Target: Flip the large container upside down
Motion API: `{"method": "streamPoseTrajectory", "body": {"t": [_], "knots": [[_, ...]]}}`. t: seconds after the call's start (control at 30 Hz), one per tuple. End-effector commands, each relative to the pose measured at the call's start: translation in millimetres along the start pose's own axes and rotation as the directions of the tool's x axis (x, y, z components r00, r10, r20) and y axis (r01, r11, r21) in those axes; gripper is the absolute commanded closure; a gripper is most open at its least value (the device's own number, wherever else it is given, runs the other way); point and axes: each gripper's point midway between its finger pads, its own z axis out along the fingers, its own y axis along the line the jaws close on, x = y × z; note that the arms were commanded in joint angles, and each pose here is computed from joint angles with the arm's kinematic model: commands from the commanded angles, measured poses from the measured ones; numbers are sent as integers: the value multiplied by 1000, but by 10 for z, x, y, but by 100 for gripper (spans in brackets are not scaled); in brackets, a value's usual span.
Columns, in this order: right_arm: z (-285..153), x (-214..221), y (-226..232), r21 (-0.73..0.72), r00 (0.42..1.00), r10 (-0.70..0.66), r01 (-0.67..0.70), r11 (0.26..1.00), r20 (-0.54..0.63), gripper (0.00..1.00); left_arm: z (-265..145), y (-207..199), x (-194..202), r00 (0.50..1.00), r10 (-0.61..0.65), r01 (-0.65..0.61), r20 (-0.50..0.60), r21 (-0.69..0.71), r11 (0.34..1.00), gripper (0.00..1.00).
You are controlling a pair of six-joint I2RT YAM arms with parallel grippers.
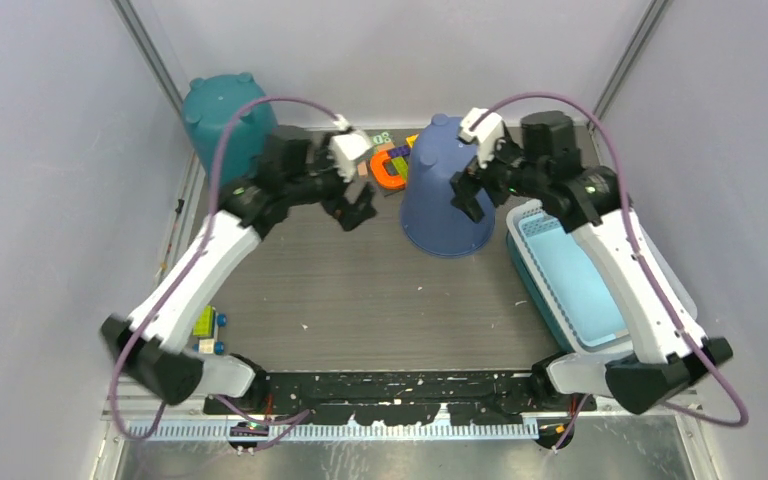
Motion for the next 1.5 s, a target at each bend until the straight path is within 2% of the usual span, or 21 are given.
{"method": "streamPoseTrajectory", "body": {"t": [0.0,0.17,0.33,0.53,0.97,1.47], "knots": [[373,-447,-233,172,994,-64,48,984,90,0,-704,290,112,997,65,-58,36,-182,982,0],[823,-623,-311,297,992,-105,81,952,67,0,-980,541,756,998,-6,-16,-66,-330,944,0],[1172,-317,-333,322,997,-76,81,943,-27,0,-1033,559,1041,997,-31,-2,-76,-398,917,0],[1215,99,-423,379,986,-83,132,916,-142,0,-1051,559,1051,999,-42,23,-35,-426,904,0],[888,525,-876,426,977,0,94,900,-215,3,-1040,561,1108,998,-59,37,-37,-432,901,0],[1030,803,-1704,543,964,106,46,839,-245,3,-1025,582,1146,997,-72,48,-38,-437,898,0]]}}
